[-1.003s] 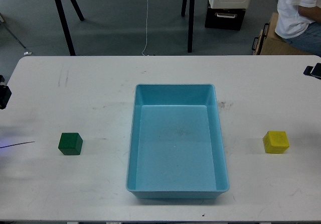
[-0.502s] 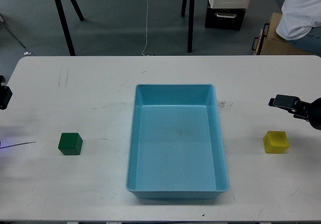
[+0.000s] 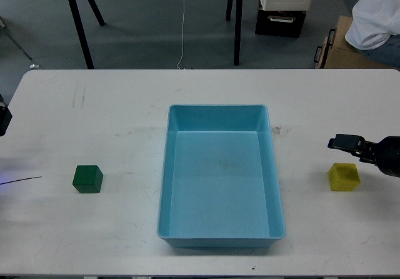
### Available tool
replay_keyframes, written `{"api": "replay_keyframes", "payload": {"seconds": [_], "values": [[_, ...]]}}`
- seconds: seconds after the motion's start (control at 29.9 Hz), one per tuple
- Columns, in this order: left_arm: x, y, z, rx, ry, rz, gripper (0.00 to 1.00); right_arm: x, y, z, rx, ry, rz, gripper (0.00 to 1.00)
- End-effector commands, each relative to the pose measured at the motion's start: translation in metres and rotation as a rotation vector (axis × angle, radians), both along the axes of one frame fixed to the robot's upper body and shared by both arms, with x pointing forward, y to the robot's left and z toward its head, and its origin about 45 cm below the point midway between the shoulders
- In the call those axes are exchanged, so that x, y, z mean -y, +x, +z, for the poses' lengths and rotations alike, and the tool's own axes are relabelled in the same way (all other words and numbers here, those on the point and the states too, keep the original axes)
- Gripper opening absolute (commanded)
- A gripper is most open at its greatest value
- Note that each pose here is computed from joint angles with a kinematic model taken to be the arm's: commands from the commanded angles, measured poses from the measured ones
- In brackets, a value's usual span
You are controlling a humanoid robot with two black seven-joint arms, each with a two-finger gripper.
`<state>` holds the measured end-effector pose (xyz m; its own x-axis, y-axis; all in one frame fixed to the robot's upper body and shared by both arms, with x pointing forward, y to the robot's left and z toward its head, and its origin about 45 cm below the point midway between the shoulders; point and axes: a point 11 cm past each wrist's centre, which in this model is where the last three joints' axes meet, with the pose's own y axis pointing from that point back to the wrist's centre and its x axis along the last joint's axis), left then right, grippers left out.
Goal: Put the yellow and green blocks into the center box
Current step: 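Lower the right gripper down over the yellow cube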
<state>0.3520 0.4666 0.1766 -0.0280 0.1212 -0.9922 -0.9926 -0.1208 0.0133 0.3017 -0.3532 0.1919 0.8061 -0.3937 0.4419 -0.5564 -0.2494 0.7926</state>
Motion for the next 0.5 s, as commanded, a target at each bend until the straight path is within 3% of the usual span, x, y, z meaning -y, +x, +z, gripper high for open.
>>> {"api": "replay_keyframes", "payload": {"seconds": [0.0,0.47], "values": [[0.0,0.0,-0.001,-0.005,0.001,-0.002,1.0,-0.008,-0.006,-0.003,-0.015,0.01,0.023,0.99],[0.001,0.0,0.0,-0.002,-0.002,0.0,1.0,0.007,-0.009,0.005,-0.014,-0.001,-0.009,0.99]]}}
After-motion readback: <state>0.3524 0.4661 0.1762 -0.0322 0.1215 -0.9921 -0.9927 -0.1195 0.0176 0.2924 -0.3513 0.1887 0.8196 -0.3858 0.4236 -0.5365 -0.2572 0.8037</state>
